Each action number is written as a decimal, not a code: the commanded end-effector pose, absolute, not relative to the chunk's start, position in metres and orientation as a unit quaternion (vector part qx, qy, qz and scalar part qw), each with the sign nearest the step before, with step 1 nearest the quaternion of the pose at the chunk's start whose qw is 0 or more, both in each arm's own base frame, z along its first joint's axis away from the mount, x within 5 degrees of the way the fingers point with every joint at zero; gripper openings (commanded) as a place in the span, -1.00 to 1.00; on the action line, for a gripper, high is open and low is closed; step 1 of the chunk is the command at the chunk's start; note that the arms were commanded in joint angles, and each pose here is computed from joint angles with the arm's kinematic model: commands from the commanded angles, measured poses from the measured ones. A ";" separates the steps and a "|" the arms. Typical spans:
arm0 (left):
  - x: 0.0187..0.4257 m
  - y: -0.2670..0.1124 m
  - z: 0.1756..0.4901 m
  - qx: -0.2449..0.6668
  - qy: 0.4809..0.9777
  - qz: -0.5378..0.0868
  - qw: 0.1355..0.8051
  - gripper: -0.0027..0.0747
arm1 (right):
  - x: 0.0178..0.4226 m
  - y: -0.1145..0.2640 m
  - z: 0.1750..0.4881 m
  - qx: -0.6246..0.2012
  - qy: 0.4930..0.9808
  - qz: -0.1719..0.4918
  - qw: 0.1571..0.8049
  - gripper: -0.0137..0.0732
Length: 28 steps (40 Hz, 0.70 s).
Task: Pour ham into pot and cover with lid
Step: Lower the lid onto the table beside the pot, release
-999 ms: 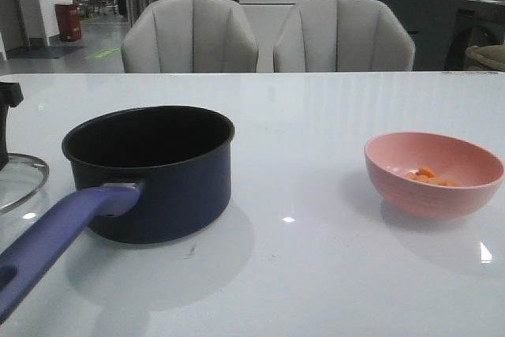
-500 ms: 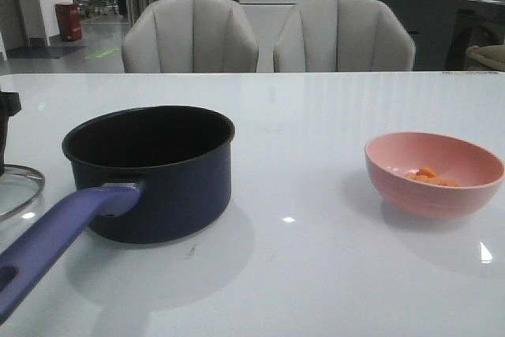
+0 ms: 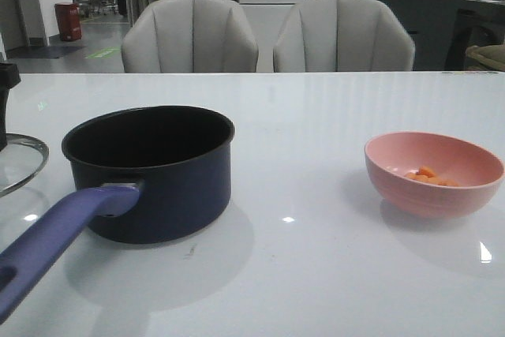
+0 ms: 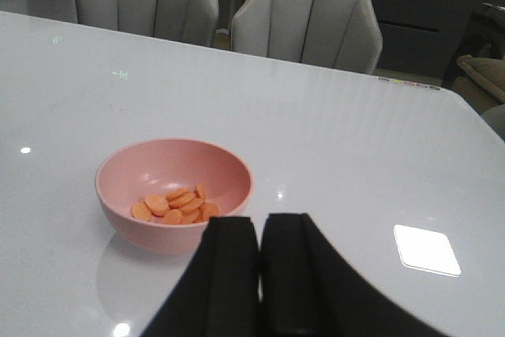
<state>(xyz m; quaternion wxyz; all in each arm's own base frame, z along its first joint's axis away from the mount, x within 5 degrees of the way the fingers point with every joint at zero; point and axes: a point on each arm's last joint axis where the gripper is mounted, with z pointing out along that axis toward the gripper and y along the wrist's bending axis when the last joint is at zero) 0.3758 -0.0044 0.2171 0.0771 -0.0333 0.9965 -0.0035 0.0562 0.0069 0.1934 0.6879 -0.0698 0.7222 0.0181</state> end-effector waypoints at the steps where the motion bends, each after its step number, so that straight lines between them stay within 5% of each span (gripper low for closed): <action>1: 0.374 -0.008 0.237 -0.037 0.992 -0.016 0.121 0.36 | 0.055 0.007 0.203 -0.072 0.686 0.013 0.724 -0.30; 28: 0.374 -0.017 0.205 -0.017 0.996 -0.005 0.083 0.44 | 0.055 0.007 0.203 -0.072 0.687 0.013 0.723 -0.30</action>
